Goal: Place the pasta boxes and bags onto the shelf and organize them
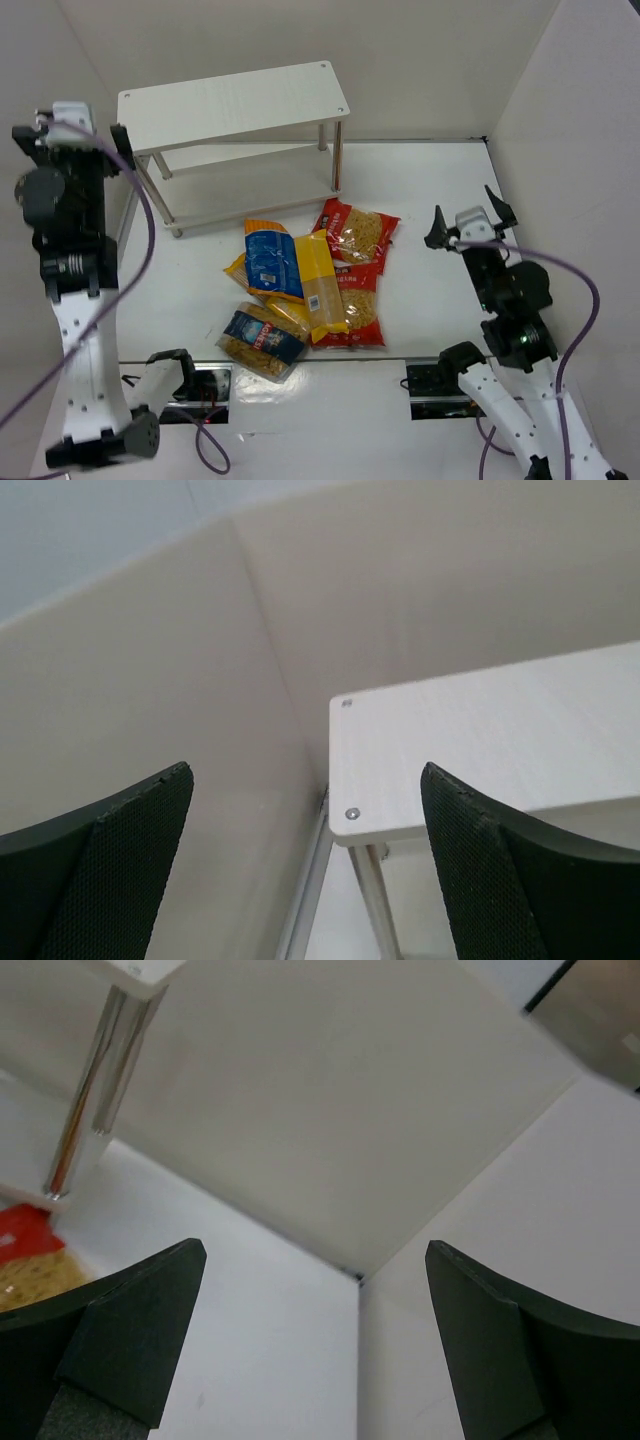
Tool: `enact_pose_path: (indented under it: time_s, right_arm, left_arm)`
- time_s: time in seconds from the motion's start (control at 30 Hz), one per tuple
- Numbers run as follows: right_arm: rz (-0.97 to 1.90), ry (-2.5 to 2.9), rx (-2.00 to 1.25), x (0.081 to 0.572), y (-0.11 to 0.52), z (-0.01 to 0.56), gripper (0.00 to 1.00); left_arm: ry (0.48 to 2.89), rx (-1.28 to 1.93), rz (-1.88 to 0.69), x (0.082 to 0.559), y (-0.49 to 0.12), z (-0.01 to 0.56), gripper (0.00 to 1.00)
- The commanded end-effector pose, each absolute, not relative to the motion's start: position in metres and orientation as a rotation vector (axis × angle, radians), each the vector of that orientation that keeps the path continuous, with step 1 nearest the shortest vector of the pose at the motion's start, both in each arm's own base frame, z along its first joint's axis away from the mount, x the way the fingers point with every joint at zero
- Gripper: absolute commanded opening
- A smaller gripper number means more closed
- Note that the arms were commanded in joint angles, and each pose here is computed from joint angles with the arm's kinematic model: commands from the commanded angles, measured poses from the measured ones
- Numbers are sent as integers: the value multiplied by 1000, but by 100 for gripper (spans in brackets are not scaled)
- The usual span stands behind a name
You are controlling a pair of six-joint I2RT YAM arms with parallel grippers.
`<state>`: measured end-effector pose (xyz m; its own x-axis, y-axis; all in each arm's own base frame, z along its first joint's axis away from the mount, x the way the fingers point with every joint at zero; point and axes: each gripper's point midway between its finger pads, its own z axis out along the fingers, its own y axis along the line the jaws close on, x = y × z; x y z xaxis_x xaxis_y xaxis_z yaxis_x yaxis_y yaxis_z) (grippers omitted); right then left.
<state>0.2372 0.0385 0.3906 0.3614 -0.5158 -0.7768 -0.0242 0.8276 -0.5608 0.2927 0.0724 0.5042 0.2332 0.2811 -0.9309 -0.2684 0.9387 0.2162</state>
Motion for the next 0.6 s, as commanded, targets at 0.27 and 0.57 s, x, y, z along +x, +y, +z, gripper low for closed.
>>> enact_pose_path:
  time_s: [0.27,0.57]
  right_arm:
    - [-136,2112,-683,296,63,274,99]
    - [480,2467,-826,277,139,191,99]
  left_arm:
    - [2275,54,204,352,84,303,100]
    - [2226,-26,123,299,67,262,100]
